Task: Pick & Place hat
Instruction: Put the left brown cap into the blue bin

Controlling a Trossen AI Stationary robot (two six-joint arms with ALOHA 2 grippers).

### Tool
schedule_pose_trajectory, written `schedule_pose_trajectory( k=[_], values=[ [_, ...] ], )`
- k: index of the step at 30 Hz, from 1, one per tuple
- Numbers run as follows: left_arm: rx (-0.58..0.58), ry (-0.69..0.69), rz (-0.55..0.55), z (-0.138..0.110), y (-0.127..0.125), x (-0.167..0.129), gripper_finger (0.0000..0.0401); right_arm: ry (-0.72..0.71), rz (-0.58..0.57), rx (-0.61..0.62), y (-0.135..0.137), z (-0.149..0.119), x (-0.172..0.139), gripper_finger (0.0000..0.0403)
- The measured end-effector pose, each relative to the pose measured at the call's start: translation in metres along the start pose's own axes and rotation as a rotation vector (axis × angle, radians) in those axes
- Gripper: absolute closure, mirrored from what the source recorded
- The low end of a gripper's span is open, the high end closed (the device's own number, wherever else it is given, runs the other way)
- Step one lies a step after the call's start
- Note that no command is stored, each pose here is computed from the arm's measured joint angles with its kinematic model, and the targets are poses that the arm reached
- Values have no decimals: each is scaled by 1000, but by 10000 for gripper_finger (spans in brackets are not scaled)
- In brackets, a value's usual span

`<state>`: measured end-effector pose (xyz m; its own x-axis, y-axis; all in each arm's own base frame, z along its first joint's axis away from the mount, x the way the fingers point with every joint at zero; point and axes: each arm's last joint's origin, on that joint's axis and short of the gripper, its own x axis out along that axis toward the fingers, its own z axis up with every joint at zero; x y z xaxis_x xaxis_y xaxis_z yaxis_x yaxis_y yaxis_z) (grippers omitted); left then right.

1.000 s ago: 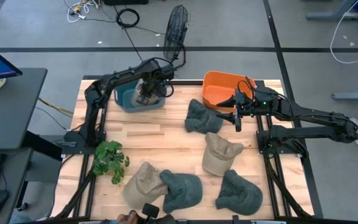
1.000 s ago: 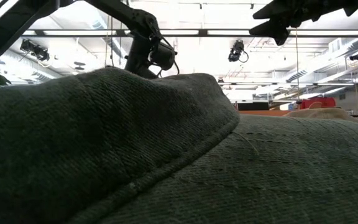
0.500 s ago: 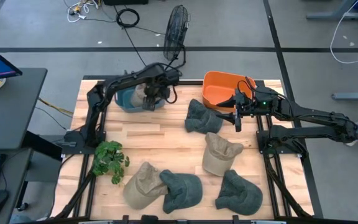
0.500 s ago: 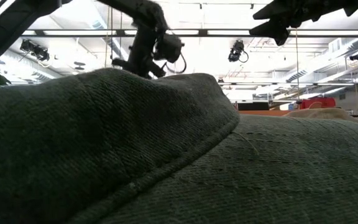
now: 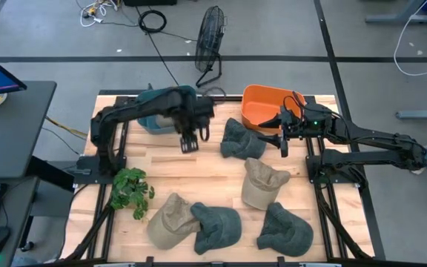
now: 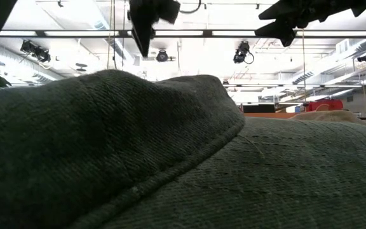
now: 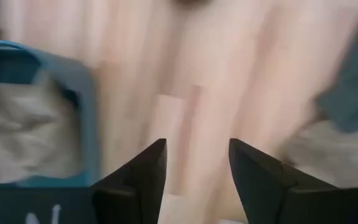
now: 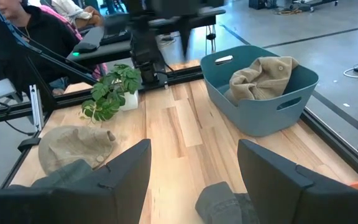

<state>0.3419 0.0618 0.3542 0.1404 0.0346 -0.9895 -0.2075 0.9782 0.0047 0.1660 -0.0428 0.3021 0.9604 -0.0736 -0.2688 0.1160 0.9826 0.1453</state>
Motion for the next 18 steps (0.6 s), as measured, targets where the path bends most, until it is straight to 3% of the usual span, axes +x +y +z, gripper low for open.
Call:
schedule_pose_trajectory(
  k=[4, 7, 12, 18],
  values=[
    [36, -11, -40, -7, -46, -6, 224, 0, 1, -25, 0, 0, 0, 158],
    [-130, 12, -97, -13, -76, -7, 224, 0, 0, -27, 0, 0, 0, 158],
    [-452, 19, -54, -26, -121, -5, 224, 0, 0, -33, 0, 0, 0, 158],
    [-670, 75, -26, -40, -172, 10, 224, 3, 0, -26, 0, 0, 0, 158]
  ],
)
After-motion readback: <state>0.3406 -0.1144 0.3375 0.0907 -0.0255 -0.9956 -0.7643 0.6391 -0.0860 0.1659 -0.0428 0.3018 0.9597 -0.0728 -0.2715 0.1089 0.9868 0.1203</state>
